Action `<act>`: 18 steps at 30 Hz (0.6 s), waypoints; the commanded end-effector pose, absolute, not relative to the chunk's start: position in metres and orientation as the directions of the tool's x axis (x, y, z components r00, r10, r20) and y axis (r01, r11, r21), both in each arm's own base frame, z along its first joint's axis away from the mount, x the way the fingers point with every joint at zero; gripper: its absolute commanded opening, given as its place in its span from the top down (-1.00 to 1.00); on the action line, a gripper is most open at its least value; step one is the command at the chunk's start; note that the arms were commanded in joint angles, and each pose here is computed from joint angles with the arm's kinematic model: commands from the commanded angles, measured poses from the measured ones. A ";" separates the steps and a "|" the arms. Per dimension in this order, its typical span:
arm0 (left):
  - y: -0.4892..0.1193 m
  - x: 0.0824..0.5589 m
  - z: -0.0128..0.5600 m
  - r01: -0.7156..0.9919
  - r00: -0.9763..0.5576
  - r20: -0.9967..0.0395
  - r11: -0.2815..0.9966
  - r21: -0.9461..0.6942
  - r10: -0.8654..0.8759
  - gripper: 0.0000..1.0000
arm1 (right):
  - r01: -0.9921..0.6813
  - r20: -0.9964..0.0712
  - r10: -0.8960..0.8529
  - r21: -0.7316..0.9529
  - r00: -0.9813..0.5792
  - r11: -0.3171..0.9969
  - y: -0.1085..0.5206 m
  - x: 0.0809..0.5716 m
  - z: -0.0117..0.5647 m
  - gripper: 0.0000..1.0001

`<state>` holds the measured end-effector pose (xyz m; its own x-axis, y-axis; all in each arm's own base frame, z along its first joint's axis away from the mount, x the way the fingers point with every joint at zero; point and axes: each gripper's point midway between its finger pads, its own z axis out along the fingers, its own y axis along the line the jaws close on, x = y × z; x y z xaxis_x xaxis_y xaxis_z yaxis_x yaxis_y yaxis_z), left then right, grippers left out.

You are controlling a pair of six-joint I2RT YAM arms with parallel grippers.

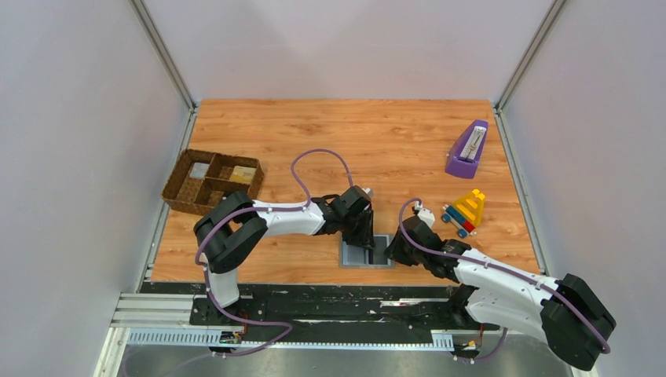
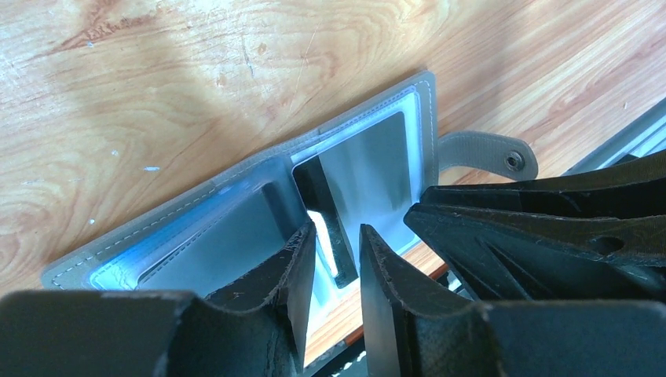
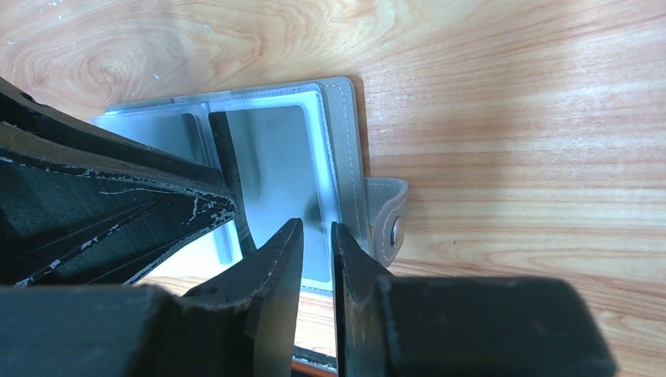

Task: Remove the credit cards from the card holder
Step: Remove the credit card from the card holder.

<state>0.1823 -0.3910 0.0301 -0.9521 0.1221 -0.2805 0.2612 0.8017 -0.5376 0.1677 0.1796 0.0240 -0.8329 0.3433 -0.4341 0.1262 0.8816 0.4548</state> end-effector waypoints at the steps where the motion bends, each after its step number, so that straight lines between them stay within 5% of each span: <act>1: -0.381 0.187 0.033 0.277 -0.939 -0.319 0.835 -0.475 0.130 0.25 | 0.127 -0.429 0.333 0.442 -0.840 0.888 0.176 0.165 0.017 0.58; 18: -0.381 0.184 0.031 0.279 -0.940 -0.313 0.837 -0.471 0.137 0.19 | 0.126 -0.411 0.324 0.441 -0.852 0.889 0.179 0.163 0.013 0.60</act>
<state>0.1833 -0.3847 0.0338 -0.9439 0.1251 -0.3055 0.2716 0.8204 -0.5032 0.1686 0.1862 0.0226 -0.8401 0.3412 -0.4217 0.1169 0.8730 0.4734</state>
